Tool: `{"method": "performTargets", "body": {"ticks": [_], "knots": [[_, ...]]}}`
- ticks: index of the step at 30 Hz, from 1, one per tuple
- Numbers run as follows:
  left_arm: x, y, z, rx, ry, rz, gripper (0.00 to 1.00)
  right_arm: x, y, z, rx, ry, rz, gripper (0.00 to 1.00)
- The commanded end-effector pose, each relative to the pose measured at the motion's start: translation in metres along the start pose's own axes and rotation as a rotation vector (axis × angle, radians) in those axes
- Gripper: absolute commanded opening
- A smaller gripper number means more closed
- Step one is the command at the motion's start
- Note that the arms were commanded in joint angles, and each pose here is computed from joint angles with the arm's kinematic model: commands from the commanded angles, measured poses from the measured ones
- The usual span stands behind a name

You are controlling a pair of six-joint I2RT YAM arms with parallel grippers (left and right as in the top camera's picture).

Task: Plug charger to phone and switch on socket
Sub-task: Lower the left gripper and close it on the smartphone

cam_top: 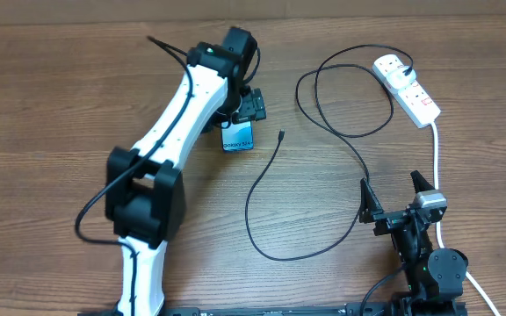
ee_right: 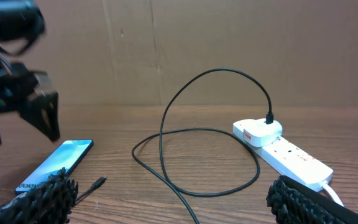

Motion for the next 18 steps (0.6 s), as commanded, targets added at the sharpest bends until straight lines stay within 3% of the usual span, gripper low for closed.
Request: {"method": "performTargets", "body": {"ticks": [1, 7, 18], "knots": [[0.009, 0.03, -0.002, 0.039, -0.012, 0.002, 1.0, -0.003, 0.0, 0.0, -0.001, 0.002, -0.001, 1.0], [0.016, 0.056, -0.003, 0.033, 0.065, 0.012, 1.0, -0.003, 0.0, 0.0, -0.001, 0.002, -0.001, 1.0], [0.034, 0.066, 0.003, -0.007, 0.03, -0.027, 1.0, -0.003, 0.0, 0.0, -0.001, 0.002, -0.001, 1.0]]}}
Point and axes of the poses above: each gripper's point midway between its finger pads, its own y axis out along the fingers, its own z axis along the line the jaws close on, x = y × z, the point moved 8 cm from there along -y, back along the fingers, and after that the axes turned 3 degrees about -y, right-handed, at the moved point
